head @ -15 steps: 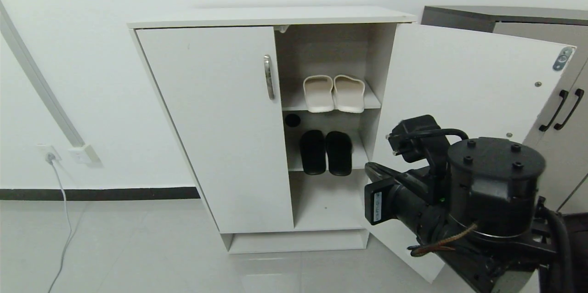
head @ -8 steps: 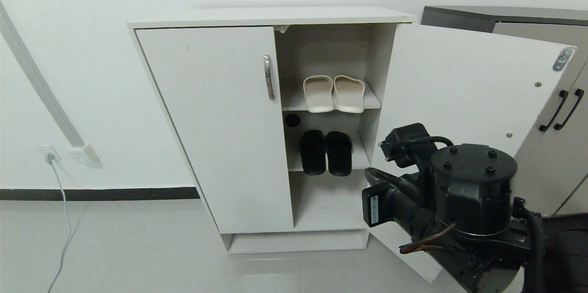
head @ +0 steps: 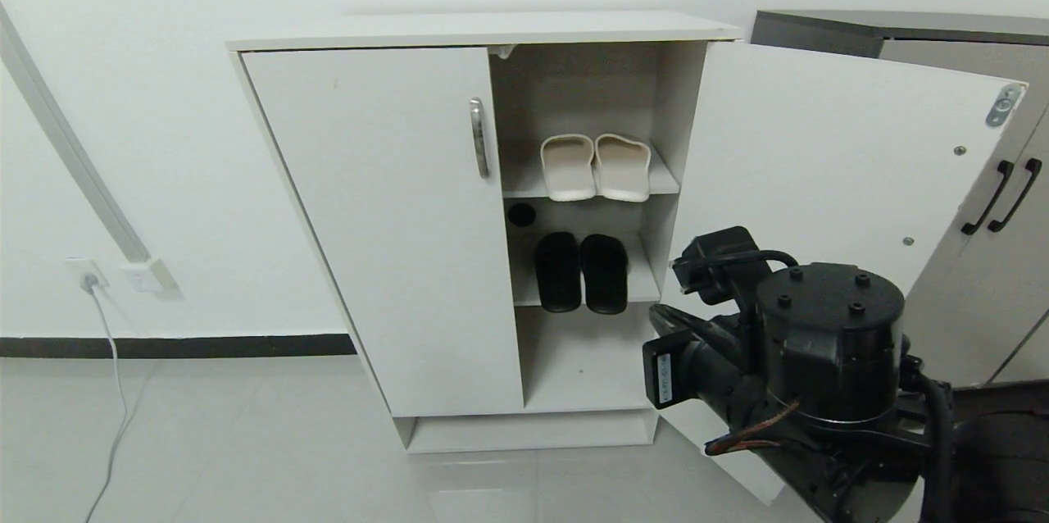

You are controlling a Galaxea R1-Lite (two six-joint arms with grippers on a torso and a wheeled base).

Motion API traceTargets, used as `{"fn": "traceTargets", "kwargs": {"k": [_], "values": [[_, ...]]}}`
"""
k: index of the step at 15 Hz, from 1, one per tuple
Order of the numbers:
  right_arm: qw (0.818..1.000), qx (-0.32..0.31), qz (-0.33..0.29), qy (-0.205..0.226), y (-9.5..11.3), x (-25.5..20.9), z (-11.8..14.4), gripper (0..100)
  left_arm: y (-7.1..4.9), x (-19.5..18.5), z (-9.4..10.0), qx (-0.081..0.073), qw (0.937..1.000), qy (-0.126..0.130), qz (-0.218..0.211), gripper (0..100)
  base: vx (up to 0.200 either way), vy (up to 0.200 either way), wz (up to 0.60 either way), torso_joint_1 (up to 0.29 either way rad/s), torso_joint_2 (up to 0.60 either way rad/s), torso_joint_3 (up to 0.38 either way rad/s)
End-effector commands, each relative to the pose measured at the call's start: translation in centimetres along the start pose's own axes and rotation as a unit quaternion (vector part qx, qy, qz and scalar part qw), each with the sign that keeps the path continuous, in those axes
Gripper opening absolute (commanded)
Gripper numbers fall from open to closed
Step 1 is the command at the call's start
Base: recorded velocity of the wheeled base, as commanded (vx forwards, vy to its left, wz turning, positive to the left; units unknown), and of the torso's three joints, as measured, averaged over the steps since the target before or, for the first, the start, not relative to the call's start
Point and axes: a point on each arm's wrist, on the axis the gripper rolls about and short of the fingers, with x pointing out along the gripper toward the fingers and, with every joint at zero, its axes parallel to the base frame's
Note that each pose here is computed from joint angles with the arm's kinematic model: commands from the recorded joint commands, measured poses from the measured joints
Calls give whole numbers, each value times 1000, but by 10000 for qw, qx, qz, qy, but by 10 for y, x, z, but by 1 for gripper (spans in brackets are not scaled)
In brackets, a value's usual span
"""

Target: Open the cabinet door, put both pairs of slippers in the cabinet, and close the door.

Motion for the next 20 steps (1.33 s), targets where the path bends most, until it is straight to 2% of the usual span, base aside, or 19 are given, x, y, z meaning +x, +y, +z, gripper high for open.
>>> {"fn": "traceTargets", "kwargs": {"k": [1,5,9,20], "values": [[10000,-31,-16,46,1,2,-3,0,0,0,0,1,10000,10,1,0,0,0,0,0,0,0],[10000,-39,-24,45,1,2,-3,0,0,0,0,1,10000,3,1,0,0,0,0,2,-143,-244],[10000,-43,-40,50,1,2,-3,0,0,0,0,1,10000,3,1,0,0,0,0,34,-505,-372],[9999,-74,-36,81,1,2,-5,0,0,0,0,1,10000,3,1,0,0,0,0,137,-470,-335]]}}
